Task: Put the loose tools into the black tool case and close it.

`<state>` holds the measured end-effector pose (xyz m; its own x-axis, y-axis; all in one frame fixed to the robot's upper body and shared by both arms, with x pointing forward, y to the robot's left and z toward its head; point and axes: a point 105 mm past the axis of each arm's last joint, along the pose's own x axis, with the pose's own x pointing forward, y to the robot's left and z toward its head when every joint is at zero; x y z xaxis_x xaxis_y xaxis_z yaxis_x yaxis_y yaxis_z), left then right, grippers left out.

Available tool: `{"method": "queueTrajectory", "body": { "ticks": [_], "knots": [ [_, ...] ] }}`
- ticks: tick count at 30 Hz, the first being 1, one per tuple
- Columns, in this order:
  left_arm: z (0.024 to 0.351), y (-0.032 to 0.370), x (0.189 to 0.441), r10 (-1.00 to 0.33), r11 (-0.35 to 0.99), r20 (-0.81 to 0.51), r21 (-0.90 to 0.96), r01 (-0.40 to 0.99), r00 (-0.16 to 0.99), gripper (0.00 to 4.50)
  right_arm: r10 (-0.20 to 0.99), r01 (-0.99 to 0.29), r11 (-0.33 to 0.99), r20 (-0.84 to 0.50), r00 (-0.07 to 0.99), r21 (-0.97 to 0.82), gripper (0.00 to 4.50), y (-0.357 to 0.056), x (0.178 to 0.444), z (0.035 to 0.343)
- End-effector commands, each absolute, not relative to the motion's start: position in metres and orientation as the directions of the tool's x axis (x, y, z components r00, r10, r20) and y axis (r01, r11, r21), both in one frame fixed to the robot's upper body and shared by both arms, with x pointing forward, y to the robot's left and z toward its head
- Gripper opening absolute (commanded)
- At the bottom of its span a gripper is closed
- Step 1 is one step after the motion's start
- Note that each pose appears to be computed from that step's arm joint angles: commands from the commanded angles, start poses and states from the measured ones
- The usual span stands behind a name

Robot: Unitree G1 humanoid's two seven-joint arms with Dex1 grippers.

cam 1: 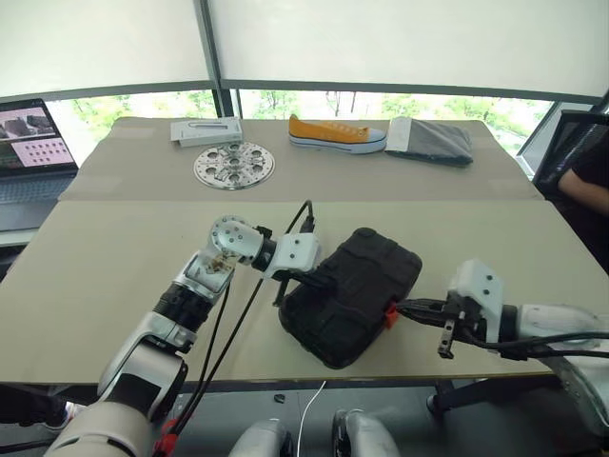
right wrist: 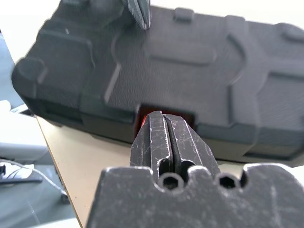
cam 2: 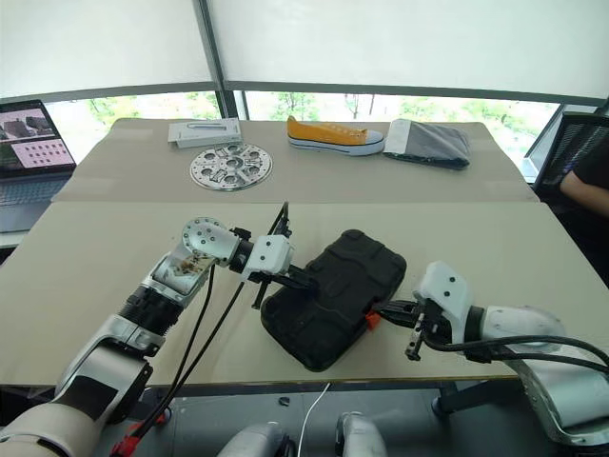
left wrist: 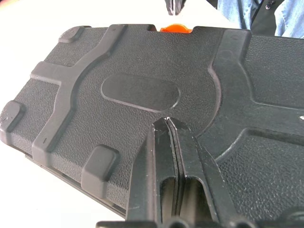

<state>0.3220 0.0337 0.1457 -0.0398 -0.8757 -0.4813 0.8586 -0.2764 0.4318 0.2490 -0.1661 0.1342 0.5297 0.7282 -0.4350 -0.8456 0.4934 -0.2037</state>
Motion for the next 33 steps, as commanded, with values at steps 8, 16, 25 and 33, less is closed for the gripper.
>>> {"method": "queueTrajectory", "body": {
  "ticks": [8,16,25,33],
  "knots": [
    [0.131,0.041,0.322,-0.846,-0.283,-0.532,0.395,0.874,-0.034,0.05,0.690,-0.839,0.498,-0.486,0.536,-0.218,0.00,-0.178,0.241,0.130],
    [0.130,0.039,0.322,-0.849,-0.284,-0.527,0.395,0.874,-0.037,0.05,0.678,-0.831,0.518,-0.495,0.543,-0.203,0.00,-0.182,0.232,0.126],
    [0.133,0.034,0.320,-0.851,-0.297,-0.523,0.400,0.867,-0.050,0.05,0.670,-0.833,0.528,-0.522,0.528,-0.165,0.00,-0.177,0.230,0.099],
    [0.131,0.031,0.316,-0.841,-0.327,-0.536,0.398,0.857,-0.072,0.05,0.637,-0.772,0.581,-0.446,0.629,-0.259,0.00,-0.174,0.263,0.104]
  ]
}}
